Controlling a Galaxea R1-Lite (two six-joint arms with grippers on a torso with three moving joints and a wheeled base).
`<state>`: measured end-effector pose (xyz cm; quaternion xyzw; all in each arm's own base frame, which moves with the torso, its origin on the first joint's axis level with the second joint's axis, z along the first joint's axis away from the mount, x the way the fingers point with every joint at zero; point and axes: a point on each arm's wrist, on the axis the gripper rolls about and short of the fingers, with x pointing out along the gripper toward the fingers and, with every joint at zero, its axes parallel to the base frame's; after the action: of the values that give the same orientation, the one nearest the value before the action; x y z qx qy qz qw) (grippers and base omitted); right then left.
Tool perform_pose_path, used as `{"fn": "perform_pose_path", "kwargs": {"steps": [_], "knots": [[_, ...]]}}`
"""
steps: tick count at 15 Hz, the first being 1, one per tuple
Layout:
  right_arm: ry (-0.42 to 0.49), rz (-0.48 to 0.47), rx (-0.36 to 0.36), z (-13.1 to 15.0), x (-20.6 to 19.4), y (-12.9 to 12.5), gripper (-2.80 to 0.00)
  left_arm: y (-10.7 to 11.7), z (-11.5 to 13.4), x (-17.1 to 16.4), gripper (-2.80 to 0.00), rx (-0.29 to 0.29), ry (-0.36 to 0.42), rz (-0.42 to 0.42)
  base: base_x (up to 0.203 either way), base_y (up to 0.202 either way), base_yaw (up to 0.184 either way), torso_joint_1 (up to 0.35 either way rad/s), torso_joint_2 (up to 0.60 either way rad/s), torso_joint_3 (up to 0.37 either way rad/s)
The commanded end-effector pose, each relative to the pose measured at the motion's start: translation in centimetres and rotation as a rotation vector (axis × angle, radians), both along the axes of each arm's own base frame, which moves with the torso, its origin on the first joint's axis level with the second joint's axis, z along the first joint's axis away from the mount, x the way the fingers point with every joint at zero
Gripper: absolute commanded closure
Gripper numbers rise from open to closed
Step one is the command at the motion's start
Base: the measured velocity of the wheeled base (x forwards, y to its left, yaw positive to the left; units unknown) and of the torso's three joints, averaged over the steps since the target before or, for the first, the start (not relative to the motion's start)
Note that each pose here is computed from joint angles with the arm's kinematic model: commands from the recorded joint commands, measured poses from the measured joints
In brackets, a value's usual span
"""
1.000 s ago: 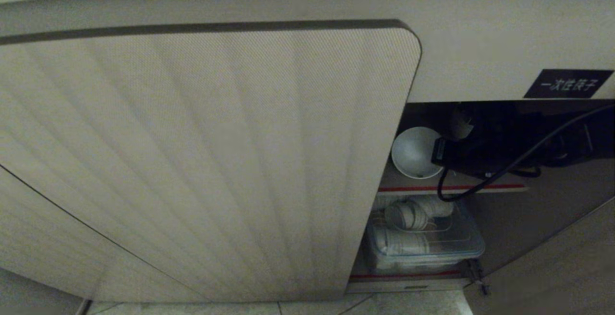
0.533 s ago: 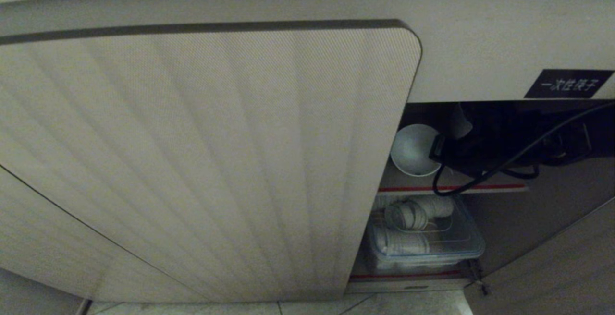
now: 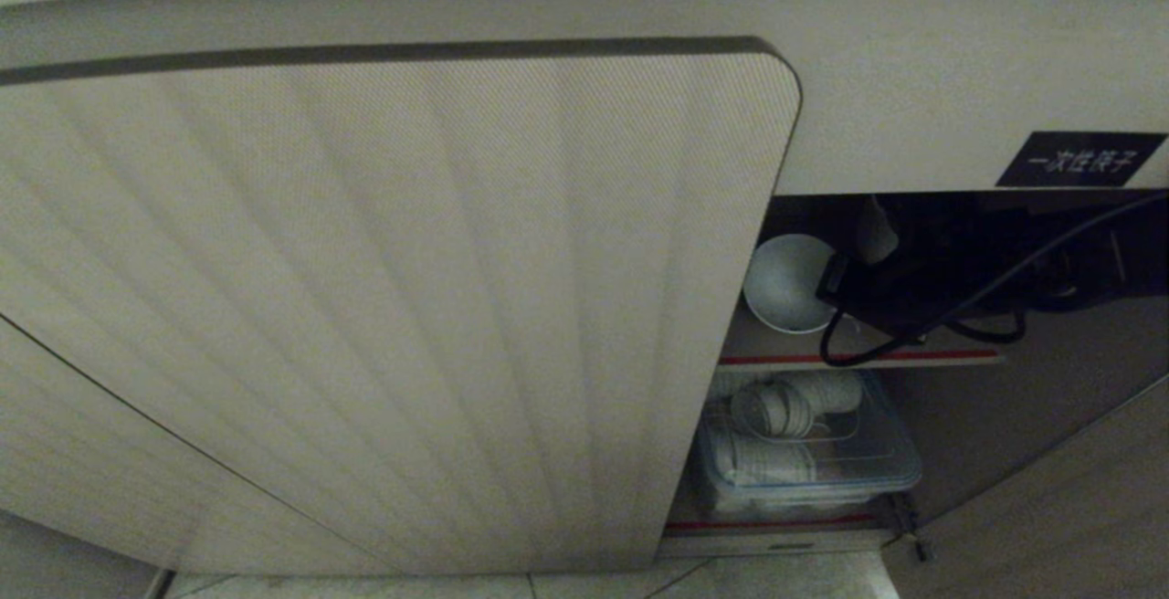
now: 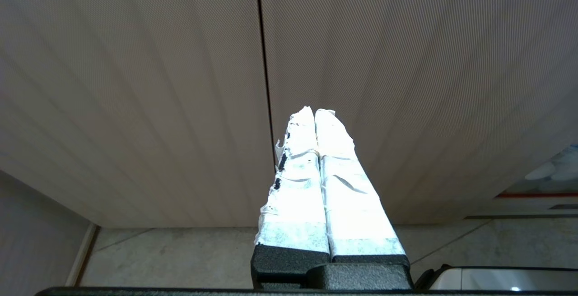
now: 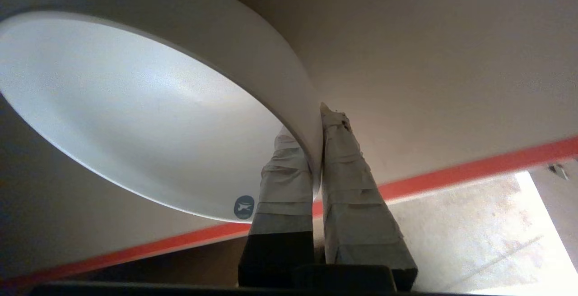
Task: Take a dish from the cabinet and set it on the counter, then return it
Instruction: Take the bowl from the cabinet
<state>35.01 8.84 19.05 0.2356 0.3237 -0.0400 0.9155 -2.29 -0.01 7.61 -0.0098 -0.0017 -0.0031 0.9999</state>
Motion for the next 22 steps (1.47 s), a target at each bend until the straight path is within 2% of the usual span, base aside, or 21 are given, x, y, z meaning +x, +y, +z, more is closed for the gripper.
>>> {"fn": "perform_pose_path", "kwargs": {"steps": [1, 4, 8, 12, 22], "knots": [[0.023, 0.003, -0.003, 0.3, -0.5, 0.1, 0.0, 0.0, 0.0, 0.0, 0.0, 0.0, 0.0, 0.0, 0.0, 0.0, 0.0, 0.0, 0.0, 0.0], [0.026, 0.03, 0.048, 0.9, -1.1, 0.2, 0.0, 0.0, 0.0, 0.0, 0.0, 0.0, 0.0, -0.002, 0.0, 0.0, 0.0, 0.0, 0.0, 0.0], [0.028, 0.036, 0.081, 1.2, -1.6, 0.2, 0.0, 0.0, 0.0, 0.0, 0.0, 0.0, 0.0, 0.0, 0.0, 0.0, 0.0, 0.0, 0.0, 0.0], [0.079, 0.035, 0.067, 1.1, -2.3, 0.0, 0.0, 0.0, 0.0, 0.0, 0.0, 0.0, 0.0, -0.001, 0.0, 0.0, 0.0, 0.0, 0.0, 0.0], [0.172, 0.076, 0.088, 1.2, -3.7, -0.1, 0.0, 0.0, 0.0, 0.0, 0.0, 0.0, 0.0, 0.0, 0.0, 0.0, 0.0, 0.0, 0.0, 0.0]]}}
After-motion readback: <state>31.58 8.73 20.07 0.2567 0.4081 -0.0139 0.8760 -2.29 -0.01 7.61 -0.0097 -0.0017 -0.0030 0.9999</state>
